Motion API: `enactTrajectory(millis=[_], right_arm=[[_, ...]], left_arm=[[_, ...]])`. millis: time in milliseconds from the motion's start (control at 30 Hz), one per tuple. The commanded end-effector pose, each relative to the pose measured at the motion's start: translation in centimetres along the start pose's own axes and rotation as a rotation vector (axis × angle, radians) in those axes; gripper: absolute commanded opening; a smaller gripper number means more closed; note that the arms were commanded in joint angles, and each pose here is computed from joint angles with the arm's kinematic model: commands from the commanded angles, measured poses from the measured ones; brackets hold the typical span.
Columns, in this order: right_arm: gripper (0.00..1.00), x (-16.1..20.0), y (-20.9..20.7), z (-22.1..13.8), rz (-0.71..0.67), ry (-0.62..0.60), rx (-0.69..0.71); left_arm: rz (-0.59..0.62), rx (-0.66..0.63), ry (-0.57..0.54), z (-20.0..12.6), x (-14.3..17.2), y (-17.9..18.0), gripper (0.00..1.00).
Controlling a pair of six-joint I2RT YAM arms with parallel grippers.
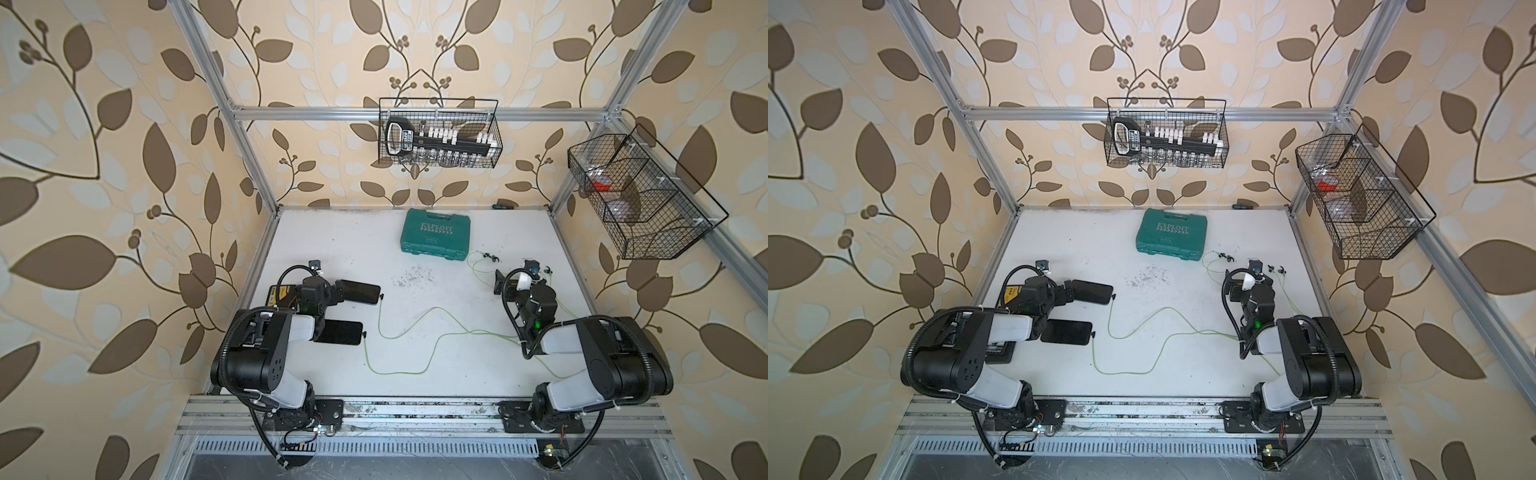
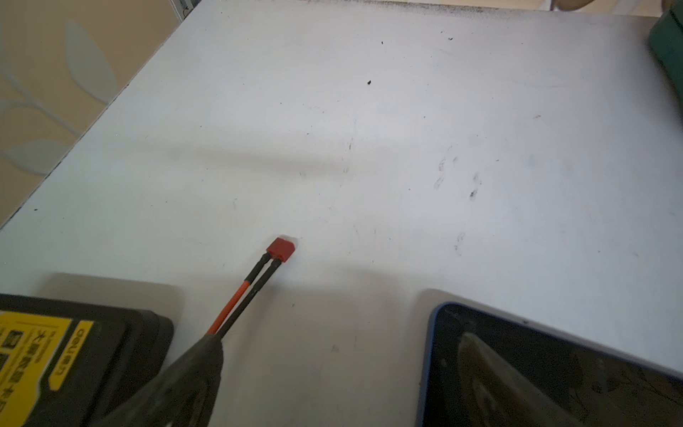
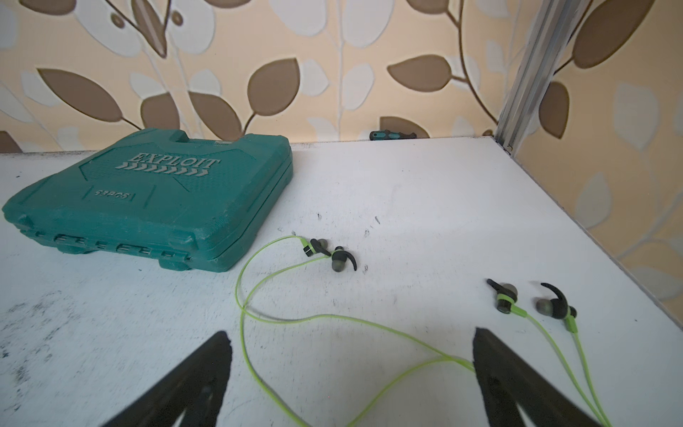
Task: Plug wired earphones into phones
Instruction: Reset both arms
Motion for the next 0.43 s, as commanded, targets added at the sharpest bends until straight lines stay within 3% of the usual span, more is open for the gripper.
enactTrajectory(millis=[0,400], right_arm=[[1.00,-0.21,0.12,-0.19,-0.005,-0.020,-0.017],[1.00,-0.23,0.10,-0.14,-0.004,-0.019,-0.021]], left_arm=[[0.013,0.028,-0.090,-0.34,-1.90,-0.23,0.99],[0.013,0.028,-0.092,-0.36,-1.96,-0.23,0.99]])
Point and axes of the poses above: each gripper's point midway between its finger pads, its own z axis out along the fingers, its own y axis along the line the jaws close on, x = y × z, the point moved 7 cm from there along -z, back along the fingers, and after that the axes turned 4 degrees about z, right-handed, at the moved point
